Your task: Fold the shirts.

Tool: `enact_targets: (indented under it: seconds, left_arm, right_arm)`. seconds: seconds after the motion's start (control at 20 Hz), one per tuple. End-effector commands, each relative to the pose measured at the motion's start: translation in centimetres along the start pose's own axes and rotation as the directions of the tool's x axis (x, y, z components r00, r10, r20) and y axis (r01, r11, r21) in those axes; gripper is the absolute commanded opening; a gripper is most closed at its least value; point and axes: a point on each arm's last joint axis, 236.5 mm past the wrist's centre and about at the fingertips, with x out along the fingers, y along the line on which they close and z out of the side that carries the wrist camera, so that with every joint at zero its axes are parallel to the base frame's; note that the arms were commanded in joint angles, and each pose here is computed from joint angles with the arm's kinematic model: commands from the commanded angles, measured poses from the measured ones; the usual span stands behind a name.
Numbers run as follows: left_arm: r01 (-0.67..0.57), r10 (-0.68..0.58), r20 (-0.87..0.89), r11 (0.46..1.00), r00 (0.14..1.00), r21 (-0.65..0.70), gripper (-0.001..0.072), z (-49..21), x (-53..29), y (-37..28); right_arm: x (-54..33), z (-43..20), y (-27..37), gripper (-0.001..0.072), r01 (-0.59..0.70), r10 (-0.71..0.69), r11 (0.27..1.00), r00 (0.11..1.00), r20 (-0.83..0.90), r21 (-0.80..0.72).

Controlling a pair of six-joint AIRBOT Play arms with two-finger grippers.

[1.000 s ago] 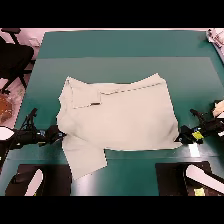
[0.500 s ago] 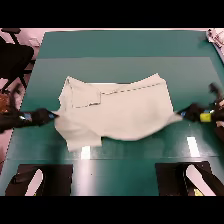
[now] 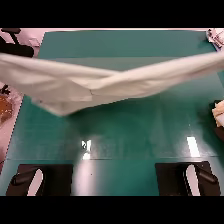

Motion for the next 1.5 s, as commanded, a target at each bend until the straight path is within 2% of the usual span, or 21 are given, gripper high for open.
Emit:
enact_targets:
  seconds: [0.0, 0.2, 0.4, 0.65, 0.8, 0.9, 1.05, 1.25, 1.45]
  left_arm:
    - [-0.060, 0.017, 0.250, 0.984, 0.968, 0.168, 0.0023, 7.5, -6.5, -4.2]
    - [-0.145, 0.012, 0.445, 0.953, 0.896, 0.265, 0.0023, 12.4, -11.1, -6.6]
    - [-0.140, 0.037, 0.367, 0.956, 0.929, 0.259, 0.0024, 11.1, -8.9, -4.9]
    - [-0.066, 0.068, -0.013, 0.995, 0.998, 0.076, 0.0024, 1.8, 1.8, 2.9]
    - [-0.027, 0.014, -0.212, 0.998, 0.977, -0.061, 0.0024, -6.4, 8.4, 7.4]
    - [0.021, -0.057, -0.272, 0.990, 0.961, -0.136, 0.0024, -11.5, 12.3, 9.3]
    - [0.052, -0.103, -0.224, 0.973, 0.969, -0.224, 0.0024, -15.7, 17.6, 12.4]
    - [0.026, -0.065, -0.224, 0.985, 0.972, -0.170, 0.0024, -19.8, 24.1, 15.5]
    - [-0.001, -0.039, -0.294, 0.991, 0.955, -0.137, 0.0024, -24.8, 28.0, 16.7]
  right_arm:
    - [-7.7, 9.0, 2.2, 0.0017, 0.212, -0.132, 0.952, 0.936, 0.326, -0.223]
    - [-10.4, 12.8, 4.2, 0.0017, 0.243, -0.116, 0.931, 0.904, 0.412, -0.272]
    - [-6.9, 11.8, 2.0, 0.0018, 0.190, -0.117, 0.954, 0.949, 0.294, -0.233]
    - [3.7, 0.7, -4.3, 0.0018, 0.051, -0.051, 0.999, 0.996, -0.069, 0.001]
    - [10.2, -9.2, -5.2, 0.0018, -0.035, 0.083, 0.987, 0.947, -0.311, 0.157]
    - [13.8, -15.4, -4.9, 0.0018, -0.081, 0.156, 0.979, 0.889, -0.431, 0.189]
    - [19.3, -21.5, -5.7, 0.0018, -0.064, 0.158, 0.977, 0.863, -0.480, 0.205]
    - [25.5, -25.5, -8.3, 0.0019, 0.016, 0.093, 0.976, 0.868, -0.489, 0.215]
    - [28.9, -27.0, -9.4, 0.0019, 0.015, 0.110, 0.973, 0.845, -0.524, 0.229]
